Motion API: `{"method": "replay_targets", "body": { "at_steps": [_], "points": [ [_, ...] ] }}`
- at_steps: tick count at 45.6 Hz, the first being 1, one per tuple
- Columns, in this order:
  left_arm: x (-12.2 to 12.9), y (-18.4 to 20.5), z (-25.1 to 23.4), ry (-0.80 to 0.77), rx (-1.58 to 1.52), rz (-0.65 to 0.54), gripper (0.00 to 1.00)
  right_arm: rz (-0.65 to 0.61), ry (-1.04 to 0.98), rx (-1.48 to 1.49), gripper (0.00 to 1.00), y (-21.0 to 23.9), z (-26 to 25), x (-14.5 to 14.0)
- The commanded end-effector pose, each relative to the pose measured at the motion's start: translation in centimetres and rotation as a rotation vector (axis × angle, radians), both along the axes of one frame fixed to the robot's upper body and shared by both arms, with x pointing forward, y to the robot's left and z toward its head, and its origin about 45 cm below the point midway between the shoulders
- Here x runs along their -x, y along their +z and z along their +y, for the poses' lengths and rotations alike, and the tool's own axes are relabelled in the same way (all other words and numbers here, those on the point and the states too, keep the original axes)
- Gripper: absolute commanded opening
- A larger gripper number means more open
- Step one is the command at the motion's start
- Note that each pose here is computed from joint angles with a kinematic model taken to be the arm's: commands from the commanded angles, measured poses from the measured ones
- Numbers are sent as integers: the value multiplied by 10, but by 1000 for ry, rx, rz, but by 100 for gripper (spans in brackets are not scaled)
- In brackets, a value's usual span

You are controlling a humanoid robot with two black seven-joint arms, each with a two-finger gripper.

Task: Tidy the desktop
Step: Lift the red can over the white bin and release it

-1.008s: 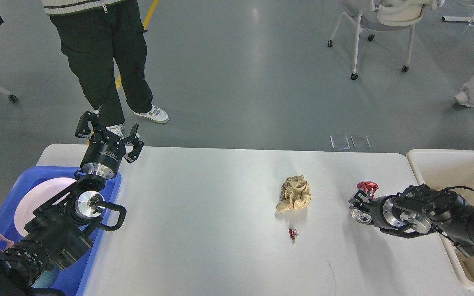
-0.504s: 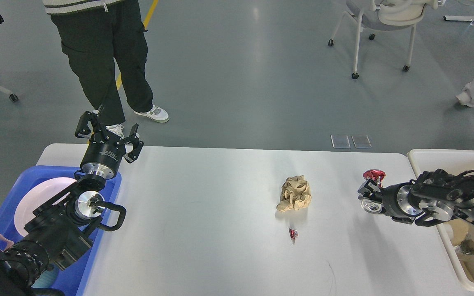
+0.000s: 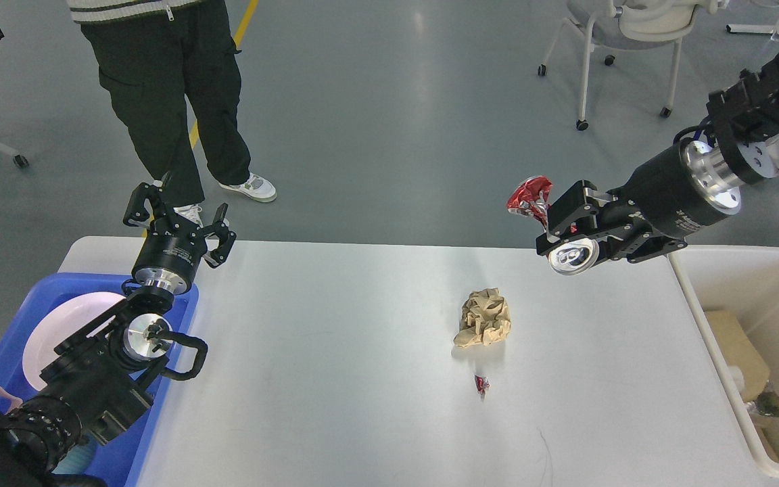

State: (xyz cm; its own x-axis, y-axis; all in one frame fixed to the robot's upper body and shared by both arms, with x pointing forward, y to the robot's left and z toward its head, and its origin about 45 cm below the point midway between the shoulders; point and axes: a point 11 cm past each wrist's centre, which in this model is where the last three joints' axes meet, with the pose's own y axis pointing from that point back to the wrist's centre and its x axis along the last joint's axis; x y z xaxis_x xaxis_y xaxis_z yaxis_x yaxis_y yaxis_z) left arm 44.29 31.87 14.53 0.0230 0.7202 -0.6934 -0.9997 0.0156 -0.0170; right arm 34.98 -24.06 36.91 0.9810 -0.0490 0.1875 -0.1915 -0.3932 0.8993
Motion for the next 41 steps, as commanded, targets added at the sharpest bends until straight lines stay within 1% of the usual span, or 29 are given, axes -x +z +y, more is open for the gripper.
{"method": "replay_targets", "body": {
  "at_steps": [1, 4, 8, 15, 19, 24, 27, 31, 33, 38, 41],
  "points": [
    [0, 0, 0, 1, -1, 1, 98, -2, 63, 28, 0, 10, 15, 13],
    [0, 0, 0, 0, 0, 0, 98, -19, 34, 56, 0, 6, 5, 7],
    [0, 0, 0, 0, 0, 0, 98, -67, -89, 108, 0, -9, -29, -12],
    [0, 0, 0, 1, -1, 1, 98, -111, -312, 246, 0, -67, -120, -43],
    [0, 0, 0, 1, -1, 1, 98, -128, -450, 310, 0, -98, -175, -48],
    [0, 0, 0, 1, -1, 1, 98, -155, -610, 395, 0, -135, -239, -35],
    [0, 0, 0, 1, -1, 1, 98, -215, -703, 462, 0, -157, -274, -27],
    [0, 0, 0, 0, 0, 0, 98, -293, -792, 615, 0, -189, -324, 0],
    [0, 0, 0, 1, -1, 1, 98, -349, -818, 680, 0, -197, -341, 6],
    [0, 0, 0, 1, -1, 1, 98, -449, -923, 735, 0, -219, -359, 17],
    [0, 0, 0, 0, 0, 0, 98, -458, -1037, 673, 0, -241, -352, 25]
  ]
}}
